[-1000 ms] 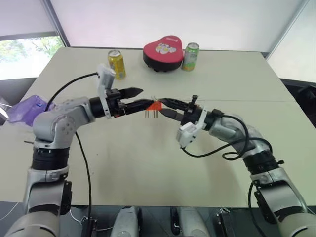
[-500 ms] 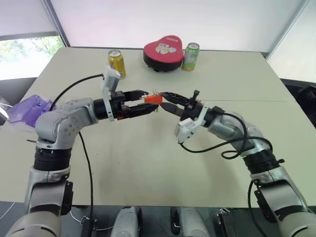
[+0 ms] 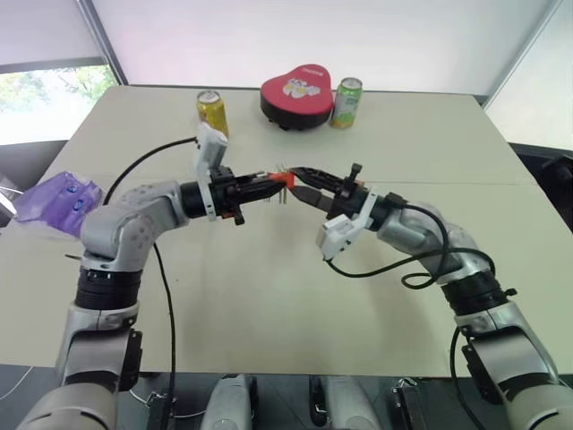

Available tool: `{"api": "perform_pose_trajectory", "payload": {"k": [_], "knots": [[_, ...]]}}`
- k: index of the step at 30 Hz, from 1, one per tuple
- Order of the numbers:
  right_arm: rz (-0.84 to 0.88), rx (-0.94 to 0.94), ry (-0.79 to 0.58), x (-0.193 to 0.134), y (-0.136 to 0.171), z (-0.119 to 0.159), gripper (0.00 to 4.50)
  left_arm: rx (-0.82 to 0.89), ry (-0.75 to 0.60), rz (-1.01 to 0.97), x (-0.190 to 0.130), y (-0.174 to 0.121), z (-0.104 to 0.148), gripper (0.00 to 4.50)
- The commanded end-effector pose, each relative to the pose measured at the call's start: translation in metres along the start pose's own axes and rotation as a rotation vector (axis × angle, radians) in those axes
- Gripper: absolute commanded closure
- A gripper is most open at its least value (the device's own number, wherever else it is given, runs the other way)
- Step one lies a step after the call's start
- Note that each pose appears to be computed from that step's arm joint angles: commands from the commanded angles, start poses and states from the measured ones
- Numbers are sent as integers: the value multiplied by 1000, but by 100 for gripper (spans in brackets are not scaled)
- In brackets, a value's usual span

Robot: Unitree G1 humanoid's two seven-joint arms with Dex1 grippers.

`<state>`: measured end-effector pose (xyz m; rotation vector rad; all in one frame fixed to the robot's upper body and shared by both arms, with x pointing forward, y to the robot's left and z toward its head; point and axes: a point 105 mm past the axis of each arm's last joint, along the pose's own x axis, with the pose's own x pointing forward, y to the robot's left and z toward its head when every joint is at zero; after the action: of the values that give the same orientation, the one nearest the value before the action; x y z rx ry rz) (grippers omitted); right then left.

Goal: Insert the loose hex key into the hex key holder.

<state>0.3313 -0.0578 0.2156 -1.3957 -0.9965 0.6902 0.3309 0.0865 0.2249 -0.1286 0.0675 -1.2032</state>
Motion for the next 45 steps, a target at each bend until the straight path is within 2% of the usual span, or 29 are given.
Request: {"api": "perform_pose_trajectory", "payload": {"k": [1,8,10,11,15,17,20,21,24,26,29,34,40,45], "knots": [[-55,-38,-35,2,-18,7,348,35,-16,-14,2,-3,8,447],[-49,-24,-33,2,-17,8,348,43,3,-7,2,-3,3,447],[-42,-5,-35,1,-16,8,244,48,2,-5,1,-3,3,450],[-39,2,-35,1,-16,8,210,53,3,-4,1,-3,3,450],[-23,3,-27,1,-15,6,3,116,13,18,0,-1,3,450],[-2,27,-27,-1,-12,5,3,176,20,41,-1,2,2,450],[66,128,76,-11,-5,-15,3,247,11,92,-3,9,0,450],[86,204,133,-17,-3,-26,3,257,5,101,-3,10,1,450],[101,596,350,-41,-3,-63,3,282,-15,125,-5,11,2,450],[134,817,453,-56,-2,-75,3,297,-15,135,-6,11,1,450],[230,1016,631,-83,9,-88,3,294,-32,148,-7,11,1,450],[390,1132,815,-115,32,-89,3,305,-43,163,-7,11,1,450],[453,1101,920,-129,49,-95,3,309,-48,164,-5,9,-1,450],[433,1112,968,-131,59,-103,3,313,-46,166,-5,7,-1,450]]}}
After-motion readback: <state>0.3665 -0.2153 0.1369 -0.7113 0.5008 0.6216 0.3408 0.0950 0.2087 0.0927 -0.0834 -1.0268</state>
